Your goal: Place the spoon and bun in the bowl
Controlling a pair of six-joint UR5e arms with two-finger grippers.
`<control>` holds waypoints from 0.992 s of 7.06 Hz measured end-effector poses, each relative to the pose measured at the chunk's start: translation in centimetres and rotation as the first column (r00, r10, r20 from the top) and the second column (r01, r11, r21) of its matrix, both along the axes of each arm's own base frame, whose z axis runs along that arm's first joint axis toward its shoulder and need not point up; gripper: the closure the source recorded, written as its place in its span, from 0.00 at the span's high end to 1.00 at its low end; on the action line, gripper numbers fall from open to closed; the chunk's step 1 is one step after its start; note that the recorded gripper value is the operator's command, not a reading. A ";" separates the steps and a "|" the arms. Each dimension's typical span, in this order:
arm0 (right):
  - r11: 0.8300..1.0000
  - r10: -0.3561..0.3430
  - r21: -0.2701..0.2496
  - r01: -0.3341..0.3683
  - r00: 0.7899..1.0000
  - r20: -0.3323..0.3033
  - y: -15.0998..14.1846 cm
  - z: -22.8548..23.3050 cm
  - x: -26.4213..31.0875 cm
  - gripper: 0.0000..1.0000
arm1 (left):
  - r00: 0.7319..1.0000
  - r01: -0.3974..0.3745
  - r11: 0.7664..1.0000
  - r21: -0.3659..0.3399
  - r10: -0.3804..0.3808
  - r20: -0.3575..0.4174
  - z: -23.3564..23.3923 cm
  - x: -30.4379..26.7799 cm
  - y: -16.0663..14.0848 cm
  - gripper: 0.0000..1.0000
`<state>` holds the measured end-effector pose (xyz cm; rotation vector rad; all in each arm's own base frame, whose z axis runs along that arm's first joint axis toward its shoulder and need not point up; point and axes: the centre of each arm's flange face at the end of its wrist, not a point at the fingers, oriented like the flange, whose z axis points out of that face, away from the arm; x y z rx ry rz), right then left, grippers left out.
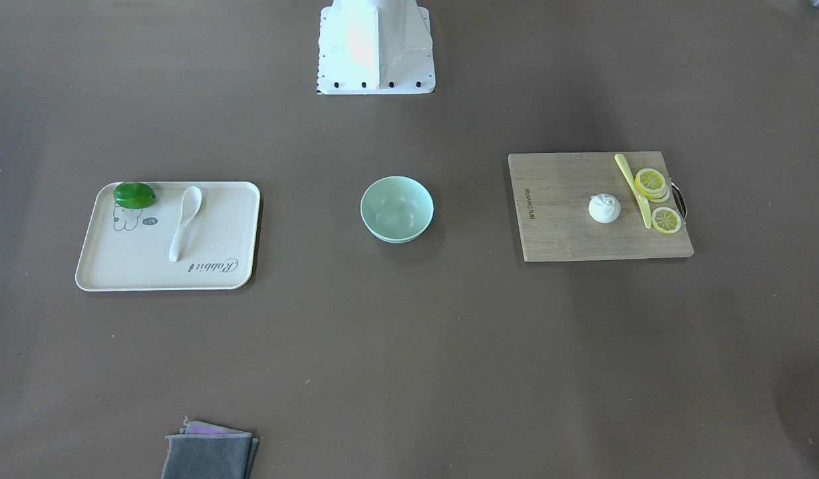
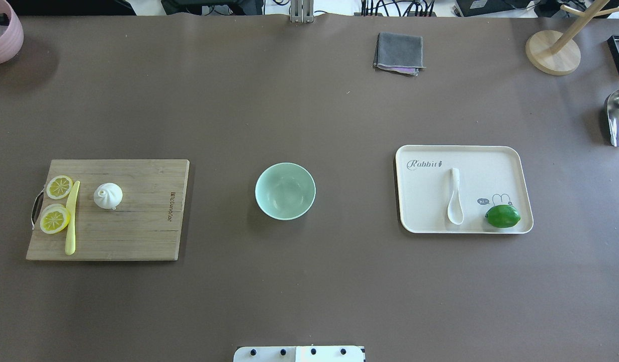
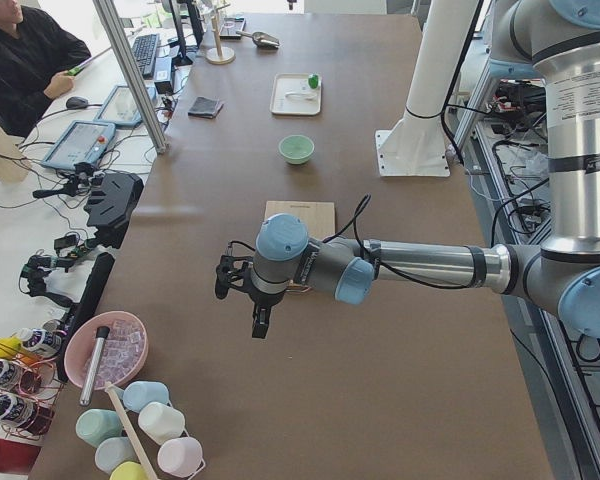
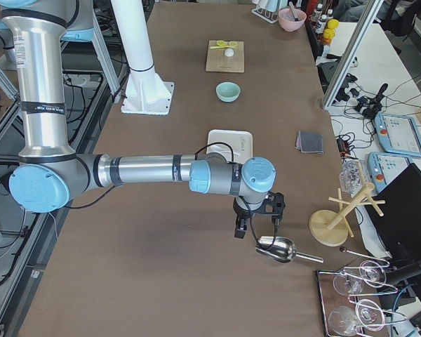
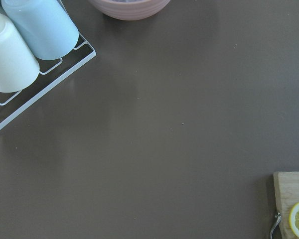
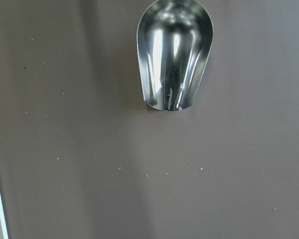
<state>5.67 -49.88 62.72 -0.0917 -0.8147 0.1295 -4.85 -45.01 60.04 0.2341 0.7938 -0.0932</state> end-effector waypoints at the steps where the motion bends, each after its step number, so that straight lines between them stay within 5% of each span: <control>1: 1.000 -0.002 0.001 0.002 1.000 0.001 0.0 0.0 0.0 1.00 | 1.000 0.000 1.000 0.000 0.000 0.000 0.0 0.0 0.0 0.98; 7: 1.000 -0.001 0.017 0.001 1.000 0.009 -0.5 -1.0 -0.1 1.00 | 1.000 0.003 1.000 -0.008 -0.003 0.000 0.2 0.0 0.2 0.98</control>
